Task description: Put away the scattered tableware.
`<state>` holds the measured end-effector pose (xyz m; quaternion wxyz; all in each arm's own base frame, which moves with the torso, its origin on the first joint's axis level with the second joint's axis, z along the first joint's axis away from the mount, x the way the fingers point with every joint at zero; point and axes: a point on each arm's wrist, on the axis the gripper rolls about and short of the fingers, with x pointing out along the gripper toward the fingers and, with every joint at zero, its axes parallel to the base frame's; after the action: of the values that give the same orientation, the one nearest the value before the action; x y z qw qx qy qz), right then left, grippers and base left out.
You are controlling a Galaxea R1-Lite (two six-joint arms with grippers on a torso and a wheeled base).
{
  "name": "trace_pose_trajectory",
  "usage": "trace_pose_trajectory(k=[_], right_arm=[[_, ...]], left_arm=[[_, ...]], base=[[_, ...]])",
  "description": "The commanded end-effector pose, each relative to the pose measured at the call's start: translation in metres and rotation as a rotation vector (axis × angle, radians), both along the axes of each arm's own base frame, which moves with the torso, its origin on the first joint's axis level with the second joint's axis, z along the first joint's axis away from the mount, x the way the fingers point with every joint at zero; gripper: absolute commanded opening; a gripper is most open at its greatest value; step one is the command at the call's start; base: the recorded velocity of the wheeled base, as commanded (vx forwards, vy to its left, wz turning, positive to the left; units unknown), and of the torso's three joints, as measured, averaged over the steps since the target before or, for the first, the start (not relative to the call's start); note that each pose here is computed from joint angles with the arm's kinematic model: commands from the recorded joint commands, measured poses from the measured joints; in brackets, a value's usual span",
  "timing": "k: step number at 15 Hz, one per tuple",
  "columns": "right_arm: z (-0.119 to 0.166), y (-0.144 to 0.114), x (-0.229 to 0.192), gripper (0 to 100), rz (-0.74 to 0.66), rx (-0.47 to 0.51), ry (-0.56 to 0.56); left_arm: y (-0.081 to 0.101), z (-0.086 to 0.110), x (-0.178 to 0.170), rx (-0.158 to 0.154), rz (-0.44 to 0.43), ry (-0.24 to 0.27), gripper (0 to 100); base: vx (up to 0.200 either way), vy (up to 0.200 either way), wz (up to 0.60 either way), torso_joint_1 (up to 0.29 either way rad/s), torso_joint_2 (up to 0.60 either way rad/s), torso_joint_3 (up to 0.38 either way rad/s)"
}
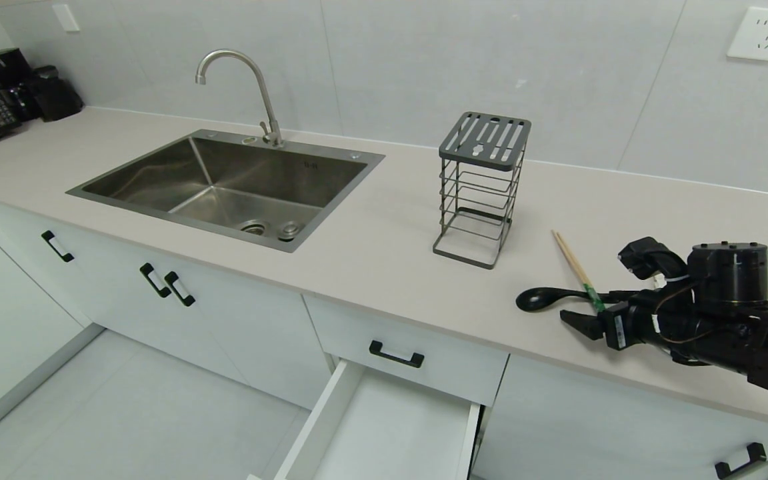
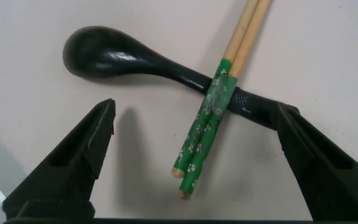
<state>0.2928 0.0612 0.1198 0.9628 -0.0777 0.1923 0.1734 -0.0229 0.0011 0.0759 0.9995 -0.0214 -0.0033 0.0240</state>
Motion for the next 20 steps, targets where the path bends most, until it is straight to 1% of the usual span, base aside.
trace_pose_trajectory(k=[1,3,4,6,8,11,12,15,20], right_arm=[[-0.002,0.002,-0.001,100,0.007,-0.002,0.008],[-0.001,0.003,0.0,100,0.01,-0.001,0.003],[0.0,0.003,-0.001,0,0.012,0.0,0.0],[0.001,0.002,-0.001,0,0.01,-0.01,-0.006],[0.0,-0.002,0.001,0,-0.02,-0.019,-0.008],[-0.004,-0.016,0.011,0,-0.074,-0.024,-0.005],[-0.003,-0.022,0.017,0,-0.095,-0.02,-0.034],[0.003,-0.023,0.017,0,-0.098,-0.02,-0.072],[0.032,-0.023,0.009,0,-0.097,-0.001,-0.198]], left_arm=[[0.0,0.0,0.0,0.0,-0.001,0.001,100],[0.0,0.0,0.0,0.0,-0.001,0.001,100],[0.0,0.0,0.0,0.0,0.001,0.001,100],[0.0,0.0,0.0,0.0,0.001,0.001,100],[0.0,0.0,0.0,0.0,-0.001,0.001,100],[0.0,0.0,0.0,0.0,0.001,0.001,100],[0.0,0.0,0.0,0.0,-0.001,0.001,100],[0.0,0.0,0.0,0.0,-0.001,0.001,100],[0.0,0.0,0.0,0.0,0.001,0.001,100]], base=[[0.0,0.0,0.0,0.0,0.0,0.0],[0.0,0.0,0.0,0.0,0.0,0.0],[0.0,0.0,0.0,0.0,0.0,0.0],[0.0,0.0,0.0,0.0,0.0,0.0],[0.0,0.0,0.0,0.0,0.0,0.0],[0.0,0.0,0.0,0.0,0.0,0.0],[0.0,0.0,0.0,0.0,0.0,0.0],[0.0,0.0,0.0,0.0,0.0,0.0],[0.0,0.0,0.0,0.0,0.0,0.0]])
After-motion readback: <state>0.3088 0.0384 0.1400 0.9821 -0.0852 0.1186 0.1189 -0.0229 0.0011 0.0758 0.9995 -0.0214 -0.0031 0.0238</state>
